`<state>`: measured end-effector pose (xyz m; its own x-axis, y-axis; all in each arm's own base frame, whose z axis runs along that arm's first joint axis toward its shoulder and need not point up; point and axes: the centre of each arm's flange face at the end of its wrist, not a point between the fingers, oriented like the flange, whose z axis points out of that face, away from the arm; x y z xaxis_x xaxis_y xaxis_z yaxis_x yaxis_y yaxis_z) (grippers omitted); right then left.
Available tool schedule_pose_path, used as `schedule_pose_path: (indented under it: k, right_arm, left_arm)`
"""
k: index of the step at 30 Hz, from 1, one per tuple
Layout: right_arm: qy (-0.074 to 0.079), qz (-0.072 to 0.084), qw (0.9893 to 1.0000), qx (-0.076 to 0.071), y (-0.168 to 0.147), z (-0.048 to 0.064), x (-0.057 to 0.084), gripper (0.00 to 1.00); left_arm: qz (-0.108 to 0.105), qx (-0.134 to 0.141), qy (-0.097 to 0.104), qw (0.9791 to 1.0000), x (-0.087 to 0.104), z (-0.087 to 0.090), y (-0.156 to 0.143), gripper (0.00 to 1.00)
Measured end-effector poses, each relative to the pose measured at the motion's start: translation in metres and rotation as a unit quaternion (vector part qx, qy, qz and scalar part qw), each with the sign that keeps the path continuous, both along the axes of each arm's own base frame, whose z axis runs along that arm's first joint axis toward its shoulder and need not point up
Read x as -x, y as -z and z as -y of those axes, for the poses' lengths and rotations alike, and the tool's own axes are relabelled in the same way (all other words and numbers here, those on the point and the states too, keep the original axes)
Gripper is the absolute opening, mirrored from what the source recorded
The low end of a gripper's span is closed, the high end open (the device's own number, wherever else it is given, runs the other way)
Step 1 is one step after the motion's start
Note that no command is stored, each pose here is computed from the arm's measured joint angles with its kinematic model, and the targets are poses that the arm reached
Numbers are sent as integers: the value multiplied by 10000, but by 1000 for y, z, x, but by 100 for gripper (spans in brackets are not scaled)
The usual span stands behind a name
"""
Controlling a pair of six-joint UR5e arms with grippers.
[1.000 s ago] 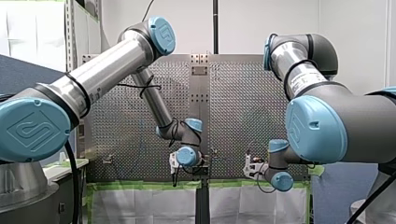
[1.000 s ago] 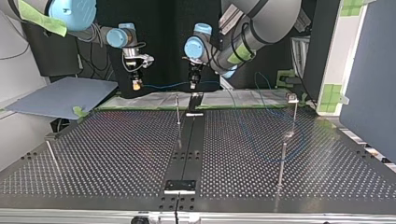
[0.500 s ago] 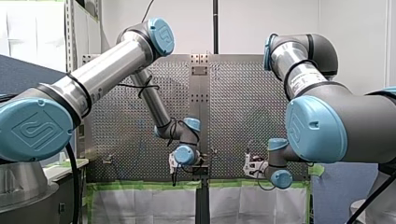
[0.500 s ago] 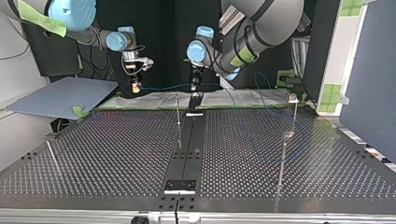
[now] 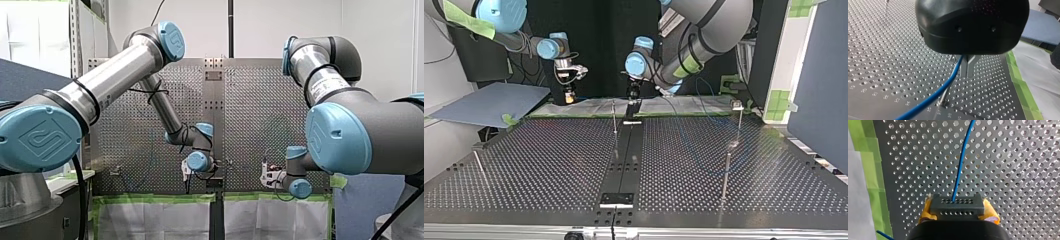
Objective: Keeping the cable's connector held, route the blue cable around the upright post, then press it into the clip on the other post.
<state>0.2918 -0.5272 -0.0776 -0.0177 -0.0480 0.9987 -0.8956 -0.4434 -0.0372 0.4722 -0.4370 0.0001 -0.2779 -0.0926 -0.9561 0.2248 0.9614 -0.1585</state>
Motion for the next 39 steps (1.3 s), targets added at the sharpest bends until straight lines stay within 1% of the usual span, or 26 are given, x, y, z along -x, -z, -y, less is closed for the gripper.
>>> schedule_pose_path:
  k: [7, 11, 15, 18, 26, 32, 39]
  right_arm:
    - [-4, -6, 10000, 0, -2, 5, -2, 0]
    - [-15, -5, 10000, -28, -3, 7, -4, 0]
    - [-22, 2, 10000, -47, -4, 10, -5, 0]
    - [-17, -7, 10000, -59, -5, 12, -5, 0]
    - [-3, 11, 10000, -43, -6, 17, -4, 0]
    - [-6, 27, 10000, 11, -11, 25, -7, 0]
    - [-7, 10, 10000, 44, -16, 36, -9, 0]
  left_arm:
    - [-33, 26, 23, 10000, -7, -6, 2, 0]
    - [-49, 60, 36, 10000, -13, -6, 4, 0]
    - [-161, 7, 25, 9999, -19, -4, 16, 0]
    - [-192, 19, 19, 9998, -26, -2, 19, 0]
    - [-103, 138, 14, 9999, -44, 1, 12, 0]
    - [-57, 258, 87, 9996, -54, 3, 6, 0]
    - [-19, 515, 150, 9986, -67, 6, -4, 0]
